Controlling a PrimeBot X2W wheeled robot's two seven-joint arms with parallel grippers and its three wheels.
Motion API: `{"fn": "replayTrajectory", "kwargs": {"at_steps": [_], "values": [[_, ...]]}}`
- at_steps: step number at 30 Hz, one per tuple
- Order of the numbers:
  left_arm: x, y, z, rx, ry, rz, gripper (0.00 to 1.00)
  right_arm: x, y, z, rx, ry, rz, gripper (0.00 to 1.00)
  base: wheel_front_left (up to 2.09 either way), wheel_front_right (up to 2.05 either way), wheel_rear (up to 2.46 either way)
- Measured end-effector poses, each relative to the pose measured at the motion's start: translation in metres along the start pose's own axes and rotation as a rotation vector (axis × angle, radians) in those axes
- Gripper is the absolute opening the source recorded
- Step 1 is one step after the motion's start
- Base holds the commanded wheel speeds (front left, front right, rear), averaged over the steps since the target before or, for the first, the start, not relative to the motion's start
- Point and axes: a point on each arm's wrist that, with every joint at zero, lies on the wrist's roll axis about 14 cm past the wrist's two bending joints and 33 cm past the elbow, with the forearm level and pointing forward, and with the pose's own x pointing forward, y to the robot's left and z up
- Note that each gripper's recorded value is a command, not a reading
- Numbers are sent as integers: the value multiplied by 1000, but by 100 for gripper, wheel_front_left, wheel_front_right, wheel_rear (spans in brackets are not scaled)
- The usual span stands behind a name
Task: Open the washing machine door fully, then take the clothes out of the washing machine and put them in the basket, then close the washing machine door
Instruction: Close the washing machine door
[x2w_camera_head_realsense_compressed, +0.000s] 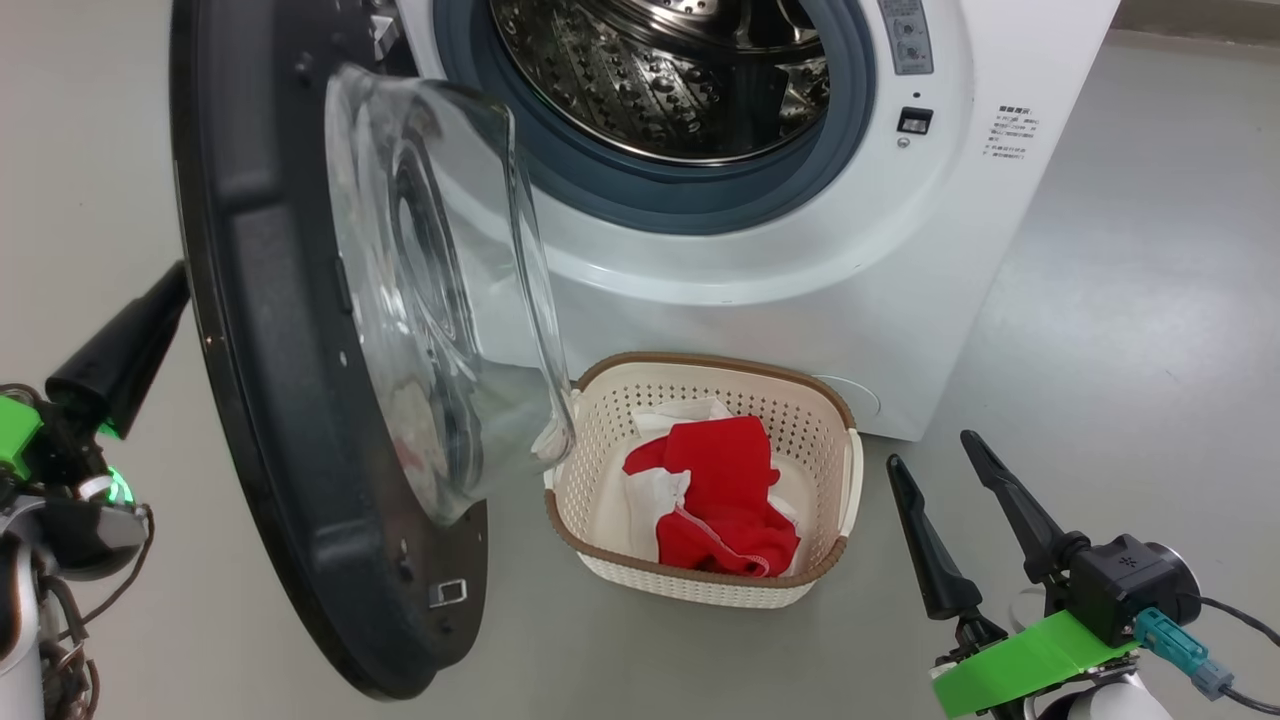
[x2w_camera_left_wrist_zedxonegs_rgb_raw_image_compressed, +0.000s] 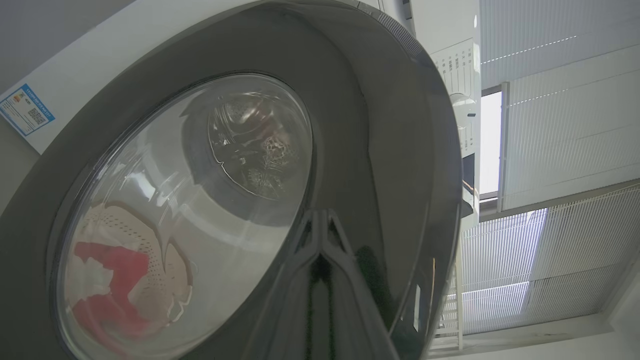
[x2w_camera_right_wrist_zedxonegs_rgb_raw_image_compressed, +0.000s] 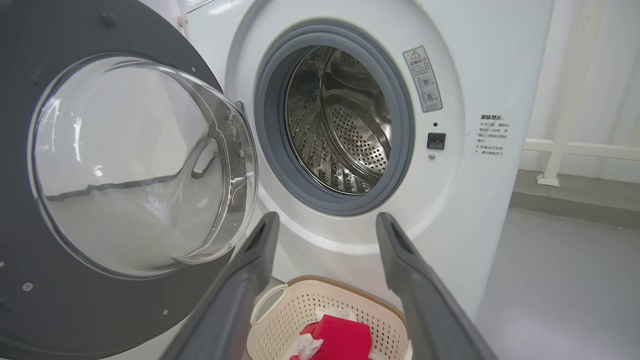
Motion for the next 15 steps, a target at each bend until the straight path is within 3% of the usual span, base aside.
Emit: {"fn": "replayTrajectory", "kwargs": {"at_steps": [15], "values": [[5, -19, -20, -38, 74, -70, 0, -4, -3, 1, 0, -2, -13, 100, 0, 0, 0]]}}
